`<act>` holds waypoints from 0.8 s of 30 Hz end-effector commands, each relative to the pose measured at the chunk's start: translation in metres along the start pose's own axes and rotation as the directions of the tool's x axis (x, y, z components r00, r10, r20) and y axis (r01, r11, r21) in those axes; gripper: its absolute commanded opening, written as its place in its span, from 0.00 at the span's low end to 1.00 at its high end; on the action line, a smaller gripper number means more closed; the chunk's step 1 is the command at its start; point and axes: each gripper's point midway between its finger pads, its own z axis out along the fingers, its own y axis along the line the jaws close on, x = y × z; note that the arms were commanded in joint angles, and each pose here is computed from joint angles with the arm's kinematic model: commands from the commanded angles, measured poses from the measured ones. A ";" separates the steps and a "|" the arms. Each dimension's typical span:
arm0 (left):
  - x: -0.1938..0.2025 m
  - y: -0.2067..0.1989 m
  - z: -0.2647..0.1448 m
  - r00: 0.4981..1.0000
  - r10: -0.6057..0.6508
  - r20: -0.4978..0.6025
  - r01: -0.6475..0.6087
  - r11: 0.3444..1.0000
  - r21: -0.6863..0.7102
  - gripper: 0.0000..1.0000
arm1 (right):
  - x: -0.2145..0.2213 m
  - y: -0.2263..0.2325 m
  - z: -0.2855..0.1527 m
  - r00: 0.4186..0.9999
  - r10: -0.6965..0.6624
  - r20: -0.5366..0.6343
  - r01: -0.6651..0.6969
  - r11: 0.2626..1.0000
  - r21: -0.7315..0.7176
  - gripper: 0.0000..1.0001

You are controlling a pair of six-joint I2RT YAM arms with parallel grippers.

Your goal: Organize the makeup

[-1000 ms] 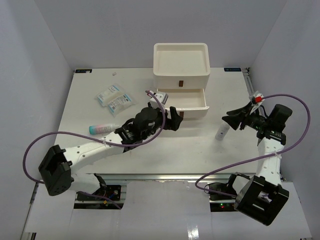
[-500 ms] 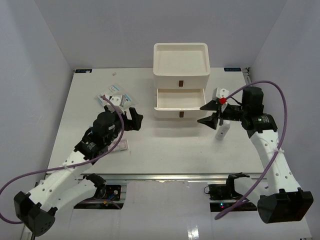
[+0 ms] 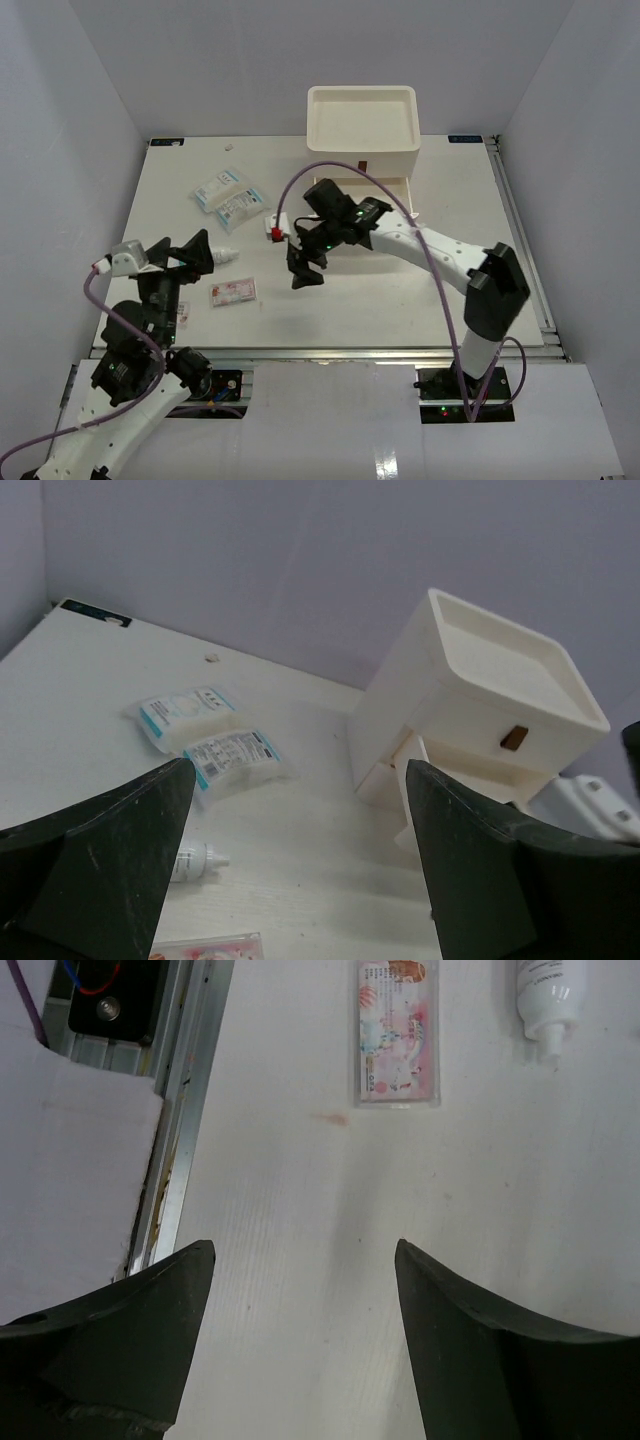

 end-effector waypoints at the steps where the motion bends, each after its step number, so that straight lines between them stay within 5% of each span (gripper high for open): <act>1: -0.023 0.037 -0.021 0.991 -0.061 0.119 0.077 0.988 -0.132 0.98 | -0.021 -0.022 0.060 0.998 0.027 -0.048 -0.025 0.999 0.038 0.81; 11: -0.032 0.042 -0.032 0.986 -0.060 0.156 0.077 0.992 -0.105 0.98 | -0.020 -0.043 0.169 0.994 0.021 -0.104 -0.018 0.999 0.031 0.91; 24: -0.027 0.028 -0.027 0.992 -0.038 0.123 0.045 0.998 -0.051 0.98 | -0.008 -0.057 0.207 0.986 -0.097 -0.139 0.109 0.990 0.085 0.90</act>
